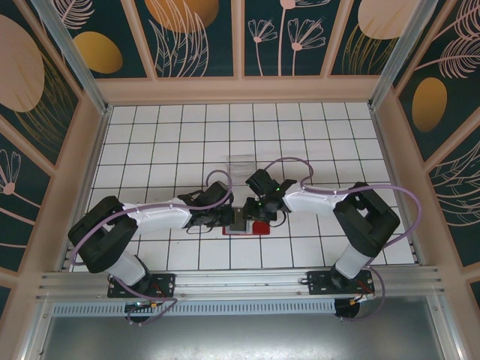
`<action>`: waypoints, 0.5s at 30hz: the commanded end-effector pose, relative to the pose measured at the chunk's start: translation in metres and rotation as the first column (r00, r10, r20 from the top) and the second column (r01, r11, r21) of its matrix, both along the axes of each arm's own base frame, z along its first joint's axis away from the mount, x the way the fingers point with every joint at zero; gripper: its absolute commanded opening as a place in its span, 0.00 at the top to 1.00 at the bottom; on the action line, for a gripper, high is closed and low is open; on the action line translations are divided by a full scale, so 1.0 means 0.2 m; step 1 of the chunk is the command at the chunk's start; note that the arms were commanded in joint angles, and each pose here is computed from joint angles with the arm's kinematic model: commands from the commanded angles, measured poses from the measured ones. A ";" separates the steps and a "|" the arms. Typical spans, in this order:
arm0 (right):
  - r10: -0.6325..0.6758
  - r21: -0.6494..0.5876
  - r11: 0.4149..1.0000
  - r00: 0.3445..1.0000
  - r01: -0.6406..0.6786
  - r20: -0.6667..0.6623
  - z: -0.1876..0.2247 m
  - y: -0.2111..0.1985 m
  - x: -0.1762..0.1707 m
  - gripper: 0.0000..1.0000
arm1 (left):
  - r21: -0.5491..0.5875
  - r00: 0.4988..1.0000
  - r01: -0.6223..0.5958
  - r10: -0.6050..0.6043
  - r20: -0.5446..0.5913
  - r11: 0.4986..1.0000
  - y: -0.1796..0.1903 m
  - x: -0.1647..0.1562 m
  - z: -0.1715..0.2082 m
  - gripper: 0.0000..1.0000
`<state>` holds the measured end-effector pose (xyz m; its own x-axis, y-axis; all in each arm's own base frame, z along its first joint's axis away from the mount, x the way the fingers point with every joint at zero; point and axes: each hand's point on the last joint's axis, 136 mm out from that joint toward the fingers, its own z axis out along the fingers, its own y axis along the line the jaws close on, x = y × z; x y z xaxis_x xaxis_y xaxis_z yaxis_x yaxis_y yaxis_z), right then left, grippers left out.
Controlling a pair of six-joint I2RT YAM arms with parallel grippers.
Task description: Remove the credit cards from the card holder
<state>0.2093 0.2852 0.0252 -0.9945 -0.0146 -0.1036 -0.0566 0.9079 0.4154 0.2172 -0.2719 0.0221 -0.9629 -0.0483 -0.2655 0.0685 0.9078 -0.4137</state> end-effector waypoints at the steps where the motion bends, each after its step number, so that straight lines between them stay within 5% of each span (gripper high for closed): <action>1: -0.010 -0.008 1.000 1.000 0.010 -0.029 -0.04 0.00 -0.02 0.66 | 0.078 0.998 -0.005 0.010 -0.059 0.997 0.08 -0.06 -0.10 0.81; 15: -0.013 -0.123 0.992 0.999 0.007 -0.044 -0.11 -0.05 -0.03 0.60 | 0.078 0.998 0.000 0.005 -0.064 0.997 0.07 -0.07 -0.11 0.80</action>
<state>0.2089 0.2884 0.0222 -0.9955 -0.0211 -0.0919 -0.0559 0.9170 0.3949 0.2171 -0.2719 0.0215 -0.9632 -0.0483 -0.2644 0.0679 0.9081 -0.4133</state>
